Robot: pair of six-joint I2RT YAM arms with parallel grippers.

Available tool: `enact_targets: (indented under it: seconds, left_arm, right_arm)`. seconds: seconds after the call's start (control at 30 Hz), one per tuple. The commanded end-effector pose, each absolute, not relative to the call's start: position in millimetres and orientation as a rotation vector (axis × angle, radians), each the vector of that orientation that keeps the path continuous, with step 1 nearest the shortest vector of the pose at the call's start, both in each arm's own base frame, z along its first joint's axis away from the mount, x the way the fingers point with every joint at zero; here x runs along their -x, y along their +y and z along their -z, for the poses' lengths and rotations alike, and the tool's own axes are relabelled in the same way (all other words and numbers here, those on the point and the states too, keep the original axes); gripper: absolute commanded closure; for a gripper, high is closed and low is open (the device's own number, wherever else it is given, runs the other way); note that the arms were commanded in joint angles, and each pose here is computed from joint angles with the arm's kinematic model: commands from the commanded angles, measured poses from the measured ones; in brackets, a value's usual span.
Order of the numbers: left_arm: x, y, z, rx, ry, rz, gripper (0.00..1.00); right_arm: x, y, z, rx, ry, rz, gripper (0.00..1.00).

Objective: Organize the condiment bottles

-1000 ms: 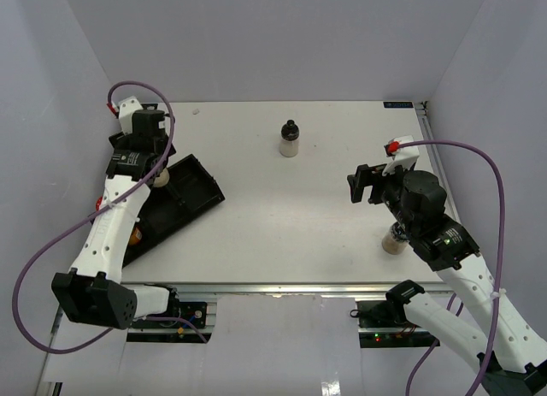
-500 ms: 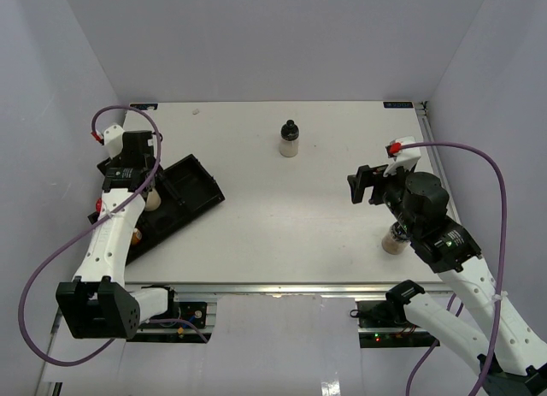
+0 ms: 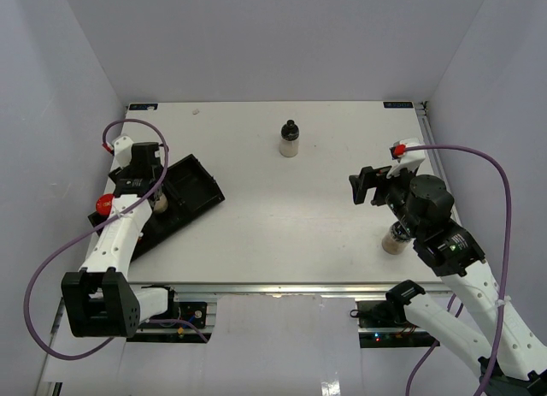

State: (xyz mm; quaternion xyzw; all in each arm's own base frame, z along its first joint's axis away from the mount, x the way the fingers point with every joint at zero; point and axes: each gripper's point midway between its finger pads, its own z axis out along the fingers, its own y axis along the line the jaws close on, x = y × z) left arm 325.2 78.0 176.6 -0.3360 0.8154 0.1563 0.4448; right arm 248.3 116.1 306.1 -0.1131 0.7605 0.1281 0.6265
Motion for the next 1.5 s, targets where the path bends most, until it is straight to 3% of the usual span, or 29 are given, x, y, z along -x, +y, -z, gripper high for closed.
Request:
enact_targets:
  seconds: [0.0, 0.23, 0.33, 0.4, 0.47, 0.67, 1.07, 1.3, 1.47]
  left_arm:
    - [-343, 77, -198, 0.832, 1.907, -0.313, 1.00]
    - [-345, 72, -175, 0.836, 1.964, -0.305, 1.00]
    - [-344, 73, -171, 0.836, 1.978, -0.314, 0.81]
    - [-344, 73, -171, 0.838, 1.983, -0.321, 0.56]
    - [-344, 73, -171, 0.834, 1.984, -0.323, 0.39]
    - [-345, 73, -177, 0.826, 1.994, -0.330, 0.04]
    - [-354, 33, -235, 0.529, 2.143, -0.117, 0.02]
    - [-362, -42, -282, 0.198, 2.185, 0.103, 0.02]
    - [-367, -113, -276, -0.017, 2.205, 0.184, 0.02]
  right_arm:
    - [-249, 113, -318, 0.237, 1.700, -0.296, 0.09]
    - [-248, 112, -319, 0.238, 1.696, -0.296, 0.09]
    - [-248, 111, -319, 0.236, 1.698, -0.290, 0.09]
    - [-248, 112, -319, 0.235, 1.697, -0.291, 0.09]
    - [-248, 112, -318, 0.238, 1.700, -0.292, 0.09]
    - [-249, 112, -322, 0.235, 1.698, -0.294, 0.09]
    - [-259, 105, -300, 0.110, 1.840, -0.244, 0.09]
    - [-269, 82, -254, -0.088, 2.022, -0.070, 0.10]
    - [-272, 79, -240, -0.142, 2.074, -0.063, 0.10]
